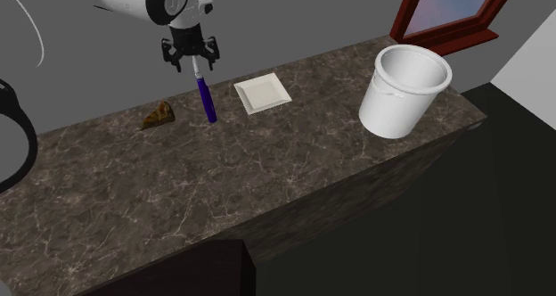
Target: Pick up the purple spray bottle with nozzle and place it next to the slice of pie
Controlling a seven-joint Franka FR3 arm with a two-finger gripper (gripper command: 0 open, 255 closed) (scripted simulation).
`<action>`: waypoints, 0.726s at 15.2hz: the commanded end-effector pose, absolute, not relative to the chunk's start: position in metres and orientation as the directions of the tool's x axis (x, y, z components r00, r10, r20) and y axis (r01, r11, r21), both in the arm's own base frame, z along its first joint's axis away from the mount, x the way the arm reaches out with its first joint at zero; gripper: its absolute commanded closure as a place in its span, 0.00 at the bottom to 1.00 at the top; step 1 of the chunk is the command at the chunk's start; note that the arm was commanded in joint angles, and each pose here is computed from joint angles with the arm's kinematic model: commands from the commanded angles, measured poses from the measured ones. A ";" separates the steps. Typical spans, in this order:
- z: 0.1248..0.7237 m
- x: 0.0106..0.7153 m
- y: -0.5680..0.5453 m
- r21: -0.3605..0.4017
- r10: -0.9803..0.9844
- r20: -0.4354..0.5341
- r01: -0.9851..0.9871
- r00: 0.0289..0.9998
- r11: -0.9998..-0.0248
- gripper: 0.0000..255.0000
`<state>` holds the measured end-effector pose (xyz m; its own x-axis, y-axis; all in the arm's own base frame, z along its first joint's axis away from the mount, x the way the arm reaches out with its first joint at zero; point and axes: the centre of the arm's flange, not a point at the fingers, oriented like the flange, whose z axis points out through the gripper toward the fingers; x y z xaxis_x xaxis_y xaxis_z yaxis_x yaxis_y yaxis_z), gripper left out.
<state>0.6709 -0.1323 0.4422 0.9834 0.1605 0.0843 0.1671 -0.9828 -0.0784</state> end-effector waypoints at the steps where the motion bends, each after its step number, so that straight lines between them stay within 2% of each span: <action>1: 0.462 0.669 -0.134 -0.079 0.160 0.084 0.167 0.983 -0.983 0.00; 3: 0.486 0.667 -0.136 -0.079 0.160 0.084 0.167 0.983 -0.983 0.00; 11: 0.486 0.667 -0.136 -0.079 0.160 0.084 0.167 0.983 -0.983 0.00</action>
<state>0.6675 -0.1361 0.4857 0.9834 0.1604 0.0845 0.1671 -0.9828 -0.0786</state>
